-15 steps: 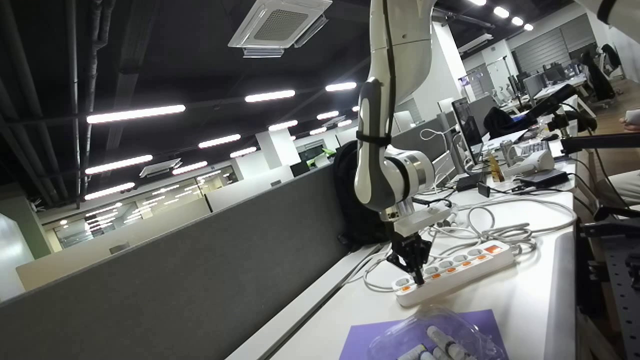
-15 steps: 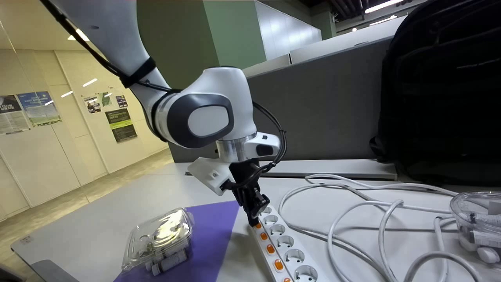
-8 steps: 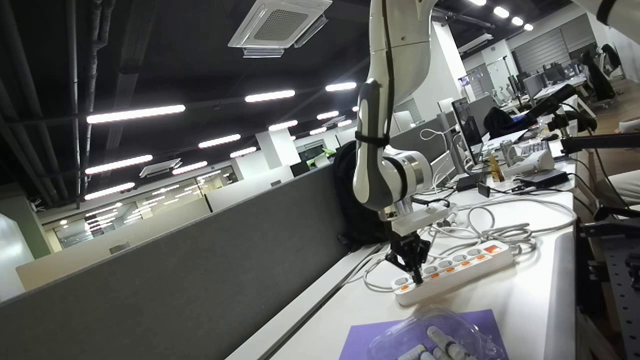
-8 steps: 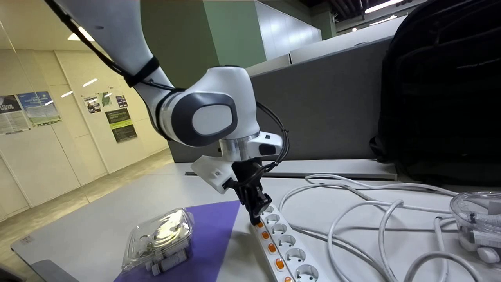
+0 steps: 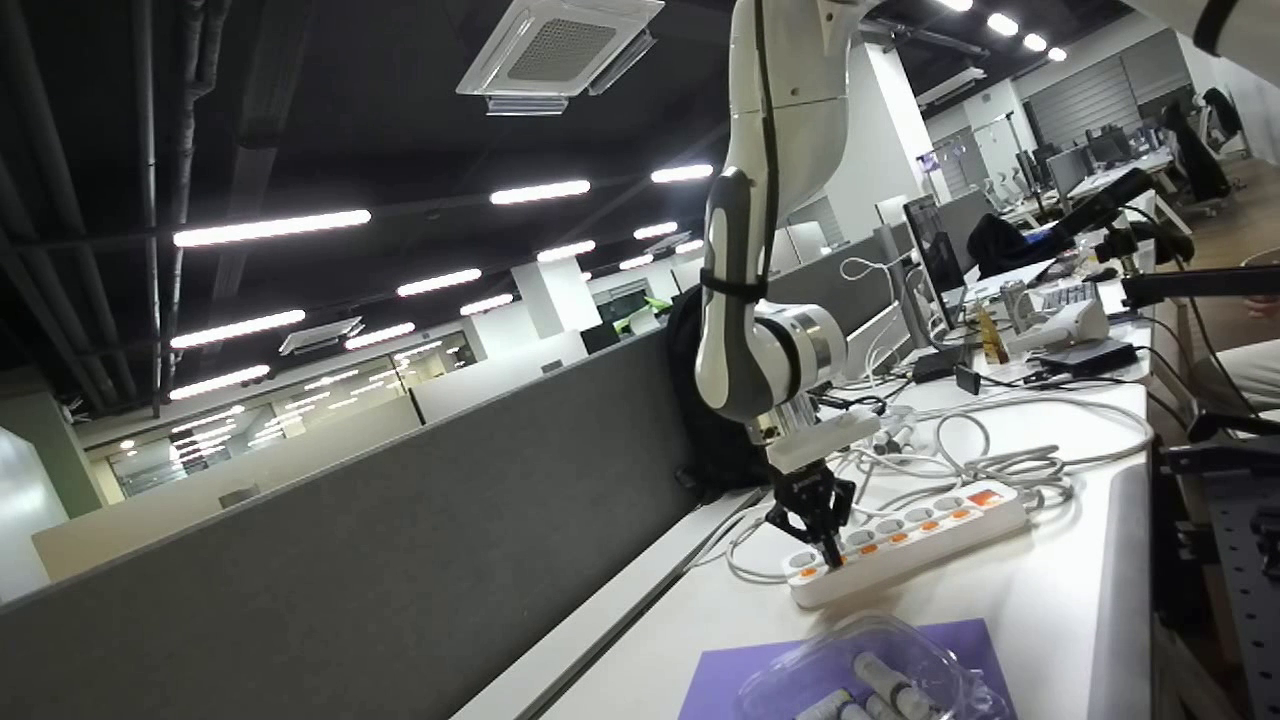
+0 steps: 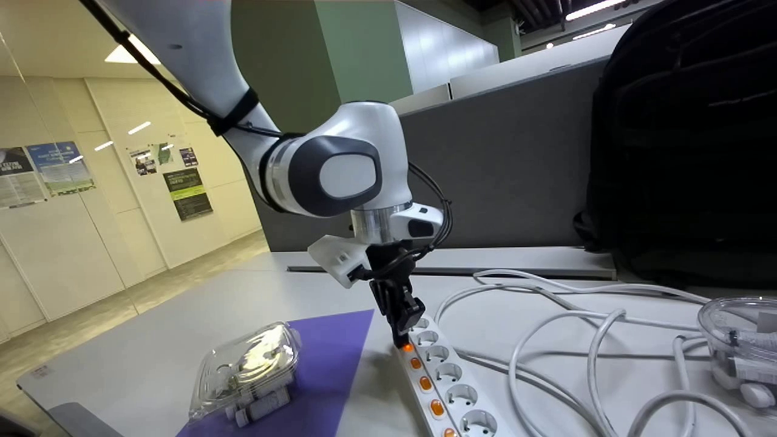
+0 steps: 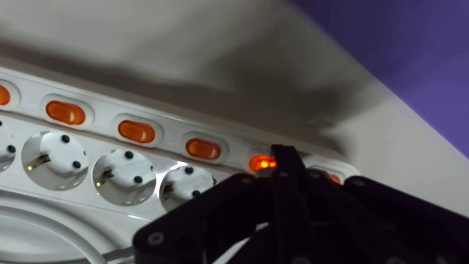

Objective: Turn on the second switch from the left

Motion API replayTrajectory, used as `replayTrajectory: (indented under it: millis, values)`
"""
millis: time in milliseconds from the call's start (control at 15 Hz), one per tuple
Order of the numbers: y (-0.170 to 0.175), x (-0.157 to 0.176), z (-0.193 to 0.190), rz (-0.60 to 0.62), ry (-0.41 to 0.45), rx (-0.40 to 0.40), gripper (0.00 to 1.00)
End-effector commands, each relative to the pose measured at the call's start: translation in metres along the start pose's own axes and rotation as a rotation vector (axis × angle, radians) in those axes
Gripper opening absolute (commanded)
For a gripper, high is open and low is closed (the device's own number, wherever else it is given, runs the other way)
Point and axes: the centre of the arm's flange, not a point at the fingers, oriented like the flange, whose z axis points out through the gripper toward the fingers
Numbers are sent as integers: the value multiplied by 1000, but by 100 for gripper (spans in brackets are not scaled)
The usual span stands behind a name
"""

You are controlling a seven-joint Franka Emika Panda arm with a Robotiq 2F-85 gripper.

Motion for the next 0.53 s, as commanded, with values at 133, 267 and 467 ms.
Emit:
replayTrajectory:
  millis: [133,267,467]
  values:
    - [-5,7,10,22,-37,-28,0]
    - [-8,-1,-7,-1,-22,-16,0]
    - [-15,-14,-29,-30,0,-24,26]
